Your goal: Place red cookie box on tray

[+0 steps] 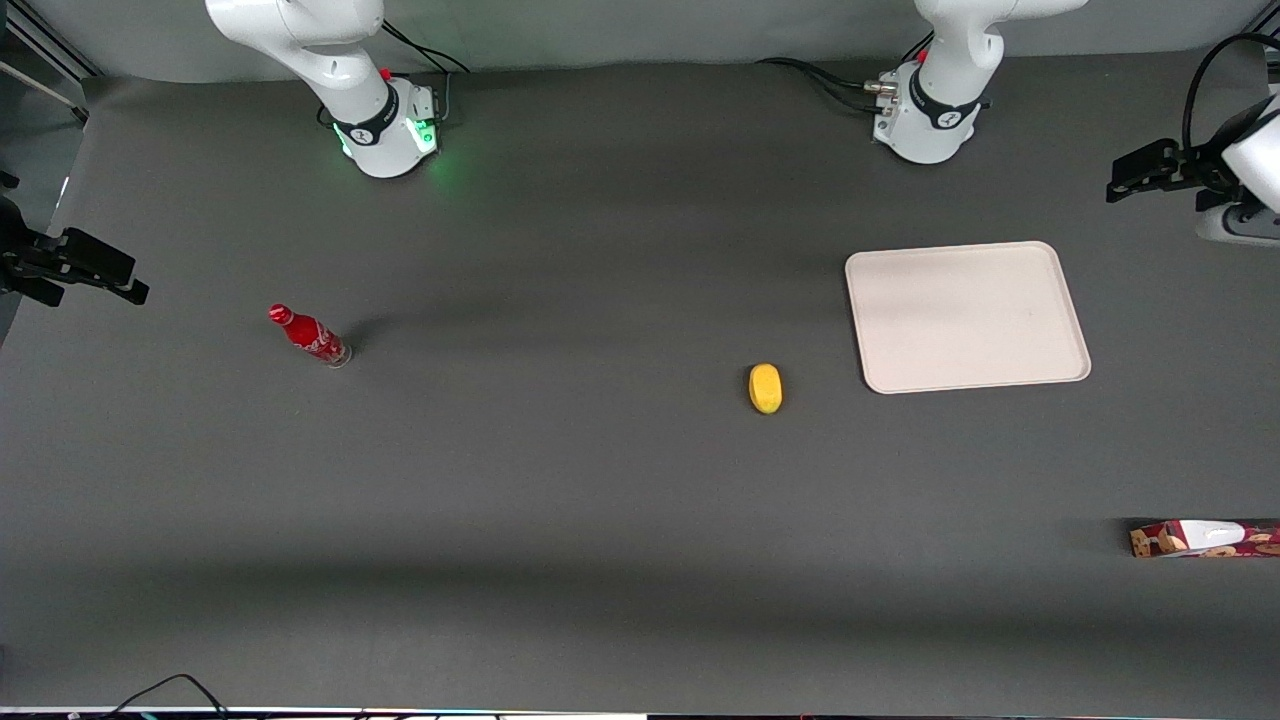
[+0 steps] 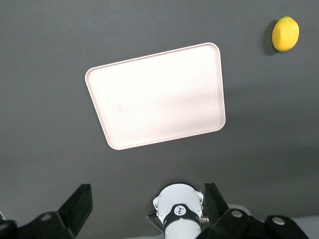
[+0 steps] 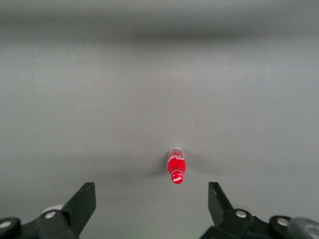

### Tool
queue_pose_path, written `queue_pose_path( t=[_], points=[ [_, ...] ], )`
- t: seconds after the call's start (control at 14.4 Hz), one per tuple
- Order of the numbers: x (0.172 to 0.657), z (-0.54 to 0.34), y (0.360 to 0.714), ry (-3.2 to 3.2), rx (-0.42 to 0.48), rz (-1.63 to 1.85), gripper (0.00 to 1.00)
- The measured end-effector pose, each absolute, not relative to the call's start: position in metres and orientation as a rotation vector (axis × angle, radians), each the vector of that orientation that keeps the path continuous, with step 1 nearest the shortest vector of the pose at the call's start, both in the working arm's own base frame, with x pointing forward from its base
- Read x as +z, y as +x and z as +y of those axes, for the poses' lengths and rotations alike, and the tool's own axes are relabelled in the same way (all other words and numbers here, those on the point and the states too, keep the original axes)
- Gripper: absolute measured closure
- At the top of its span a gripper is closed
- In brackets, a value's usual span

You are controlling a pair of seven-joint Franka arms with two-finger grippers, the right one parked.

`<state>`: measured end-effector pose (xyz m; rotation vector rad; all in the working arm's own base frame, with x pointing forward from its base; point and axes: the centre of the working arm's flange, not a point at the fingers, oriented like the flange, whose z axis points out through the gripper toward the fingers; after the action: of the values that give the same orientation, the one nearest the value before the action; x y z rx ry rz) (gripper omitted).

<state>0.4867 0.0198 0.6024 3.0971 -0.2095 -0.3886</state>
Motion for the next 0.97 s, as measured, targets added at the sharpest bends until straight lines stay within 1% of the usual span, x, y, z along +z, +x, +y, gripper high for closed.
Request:
queue_pose_path(
  t=[0.21,0.42,0.55,0.76,0.83,0.97],
  points=[
    [0.600,0.023,0.492,3.103,-0.396,-0.217,0.00],
    [0.601,0.035,0.497,3.108,-0.386,-0.179,0.00],
    [0.601,0.081,0.504,3.110,-0.357,-0.042,0.00],
    [0.592,0.195,0.525,3.121,-0.299,0.286,0.00],
    [0.586,0.227,0.537,3.139,-0.290,0.378,0.00],
    [0.568,0.259,0.575,3.197,-0.261,0.547,0.00]
  ],
)
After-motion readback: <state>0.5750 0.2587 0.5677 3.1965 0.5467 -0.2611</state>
